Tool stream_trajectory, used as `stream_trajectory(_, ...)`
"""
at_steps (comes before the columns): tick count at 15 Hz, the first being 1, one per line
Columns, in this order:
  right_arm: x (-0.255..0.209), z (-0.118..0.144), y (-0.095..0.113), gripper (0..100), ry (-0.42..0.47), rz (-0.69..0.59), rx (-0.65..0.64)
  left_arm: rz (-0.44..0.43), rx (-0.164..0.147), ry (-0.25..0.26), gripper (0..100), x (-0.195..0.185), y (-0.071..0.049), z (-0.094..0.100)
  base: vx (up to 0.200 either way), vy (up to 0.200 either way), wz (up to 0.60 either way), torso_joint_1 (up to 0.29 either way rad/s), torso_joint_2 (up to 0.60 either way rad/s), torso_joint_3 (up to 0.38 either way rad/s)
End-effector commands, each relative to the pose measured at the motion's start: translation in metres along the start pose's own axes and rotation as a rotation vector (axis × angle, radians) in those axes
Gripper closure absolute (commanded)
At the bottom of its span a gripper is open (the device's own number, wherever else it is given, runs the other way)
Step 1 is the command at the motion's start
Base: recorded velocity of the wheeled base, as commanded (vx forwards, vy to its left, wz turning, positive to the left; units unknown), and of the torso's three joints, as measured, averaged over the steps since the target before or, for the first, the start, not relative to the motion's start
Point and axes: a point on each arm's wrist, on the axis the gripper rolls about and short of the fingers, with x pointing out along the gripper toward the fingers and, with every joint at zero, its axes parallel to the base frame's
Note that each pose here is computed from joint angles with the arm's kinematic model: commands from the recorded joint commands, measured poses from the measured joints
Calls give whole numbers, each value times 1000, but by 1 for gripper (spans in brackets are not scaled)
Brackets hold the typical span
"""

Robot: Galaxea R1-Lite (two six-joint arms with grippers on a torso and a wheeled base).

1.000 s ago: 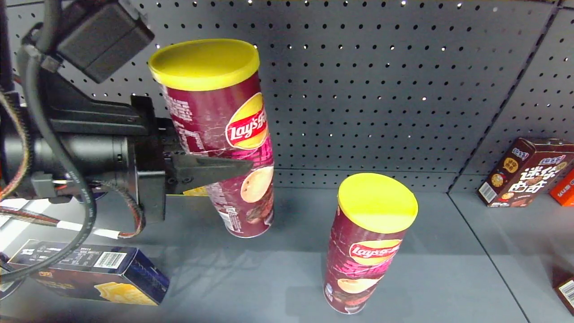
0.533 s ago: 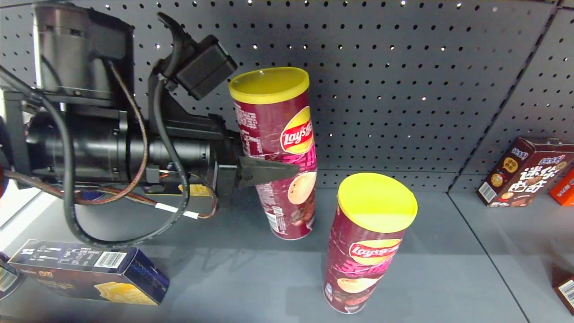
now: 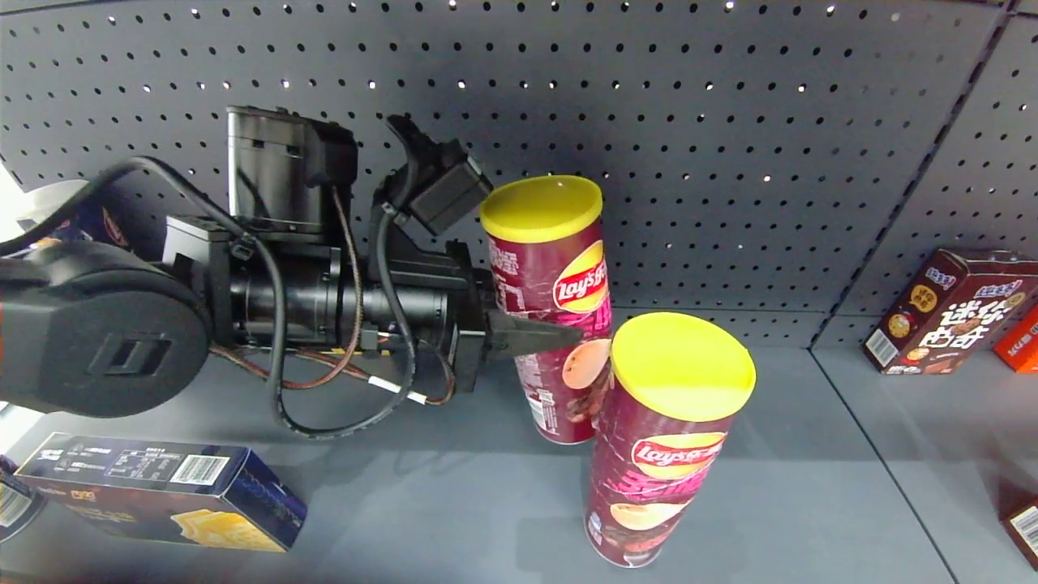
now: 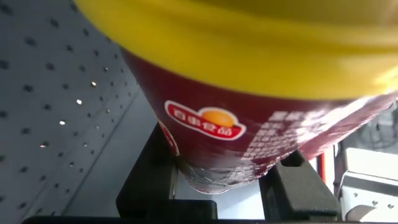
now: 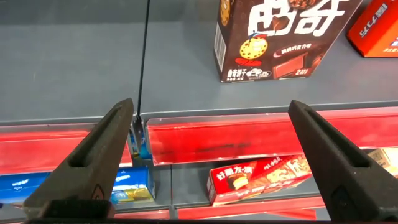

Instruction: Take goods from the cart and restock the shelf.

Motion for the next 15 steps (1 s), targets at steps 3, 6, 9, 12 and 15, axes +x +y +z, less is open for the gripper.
stream_trajectory(3, 0, 0, 0, 0, 3, 0, 0, -9, 10, 13, 100, 22, 18, -7, 0, 0, 0, 0, 0, 0)
stream_trajectory(6, 0, 0, 0, 0, 3, 0, 0, -3, 34, -2, 100, 29, 25, -1, 0, 0, 0, 0, 0, 0)
stream_trajectory(9, 0, 0, 0, 0, 3, 0, 0, 23, 68, -8, 100, 24, 33, 1, 0, 0, 0, 0, 0, 0)
stream_trajectory(12, 0, 0, 0, 0, 3, 0, 0, 38, 69, 8, 100, 22, 40, -5, 0, 0, 0, 0, 0, 0)
stream_trajectory(15, 0, 0, 0, 0, 3, 0, 0, 37, 72, 19, 100, 25, 43, -11, 0, 0, 0, 0, 0, 0)
